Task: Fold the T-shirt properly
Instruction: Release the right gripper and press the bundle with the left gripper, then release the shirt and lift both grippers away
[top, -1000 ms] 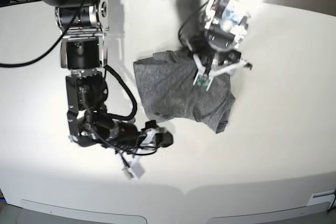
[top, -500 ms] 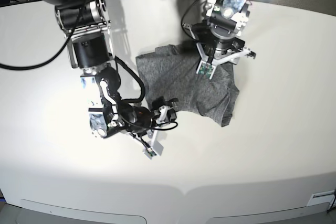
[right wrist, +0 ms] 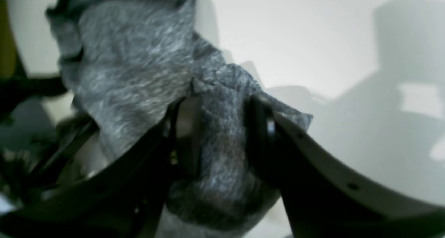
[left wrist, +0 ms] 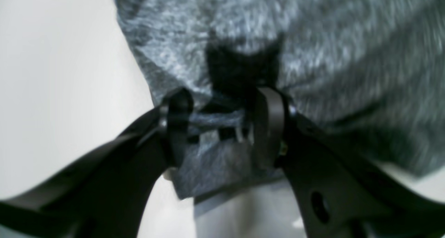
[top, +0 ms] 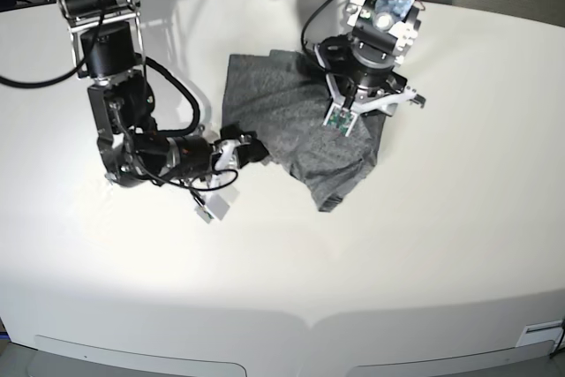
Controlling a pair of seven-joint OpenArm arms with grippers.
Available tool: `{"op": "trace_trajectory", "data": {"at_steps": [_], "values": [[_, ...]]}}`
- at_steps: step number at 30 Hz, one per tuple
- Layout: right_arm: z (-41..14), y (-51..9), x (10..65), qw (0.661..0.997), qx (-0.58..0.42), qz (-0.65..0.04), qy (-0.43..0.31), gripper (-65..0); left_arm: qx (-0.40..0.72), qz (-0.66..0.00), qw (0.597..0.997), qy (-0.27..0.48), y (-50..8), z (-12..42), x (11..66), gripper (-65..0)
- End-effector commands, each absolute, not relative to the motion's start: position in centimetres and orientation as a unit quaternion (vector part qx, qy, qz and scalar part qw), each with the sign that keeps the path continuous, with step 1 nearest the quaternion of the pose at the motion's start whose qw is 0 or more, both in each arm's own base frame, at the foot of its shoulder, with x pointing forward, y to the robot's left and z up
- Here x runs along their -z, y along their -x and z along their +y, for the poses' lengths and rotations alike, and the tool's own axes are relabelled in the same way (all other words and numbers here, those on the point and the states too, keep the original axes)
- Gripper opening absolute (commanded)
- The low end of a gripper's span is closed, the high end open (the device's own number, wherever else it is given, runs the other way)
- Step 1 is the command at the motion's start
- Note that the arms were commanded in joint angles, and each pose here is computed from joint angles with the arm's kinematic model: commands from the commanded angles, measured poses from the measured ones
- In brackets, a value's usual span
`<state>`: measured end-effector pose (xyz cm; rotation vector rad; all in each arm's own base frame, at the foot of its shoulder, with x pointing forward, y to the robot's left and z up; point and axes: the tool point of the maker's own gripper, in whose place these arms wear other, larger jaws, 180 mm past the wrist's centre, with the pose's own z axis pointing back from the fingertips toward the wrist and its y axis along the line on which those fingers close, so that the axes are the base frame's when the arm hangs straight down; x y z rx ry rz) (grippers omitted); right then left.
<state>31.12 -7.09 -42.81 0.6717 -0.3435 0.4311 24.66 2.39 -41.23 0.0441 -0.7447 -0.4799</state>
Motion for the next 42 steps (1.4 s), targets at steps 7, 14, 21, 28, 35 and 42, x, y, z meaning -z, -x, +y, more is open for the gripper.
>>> {"op": "trace_trajectory", "data": {"at_steps": [7, 14, 21, 28, 35, 42], "values": [[-10.4, -28.8, 42.0, 0.911, -0.234, -0.157, -0.302, -41.3, 0.245, -0.385, 0.890, -0.007, -25.8, 1.5, 40.0, -36.0], [-10.9, -28.1, 41.4, 0.909, -0.251, -0.166, -0.291, -41.3, 0.248, -0.350, 0.903, -0.017, -25.1, 2.0, 40.7, -36.0], [-10.8, -27.5, 41.9, 0.909, -0.247, -0.161, -0.294, -41.3, 0.248, -0.277, 0.928, -0.022, -21.3, 2.9, 43.1, -36.0], [-10.9, -26.8, 42.3, 0.911, -0.246, -0.151, -0.295, -41.3, 0.249, -0.300, 0.921, 0.000, -20.0, 1.9, 43.4, -36.0], [-10.4, -23.4, 43.7, 0.911, -0.225, -0.123, -0.324, -41.3, 0.289, -0.307, 0.907, -0.012, -22.6, 2.5, 44.6, -36.0], [-11.2, -22.4, 44.1, 0.915, -0.201, -0.118, -0.329, -41.3, 0.316, -0.250, 0.914, -0.038, -25.1, 4.5, 48.9, -36.0]]}}
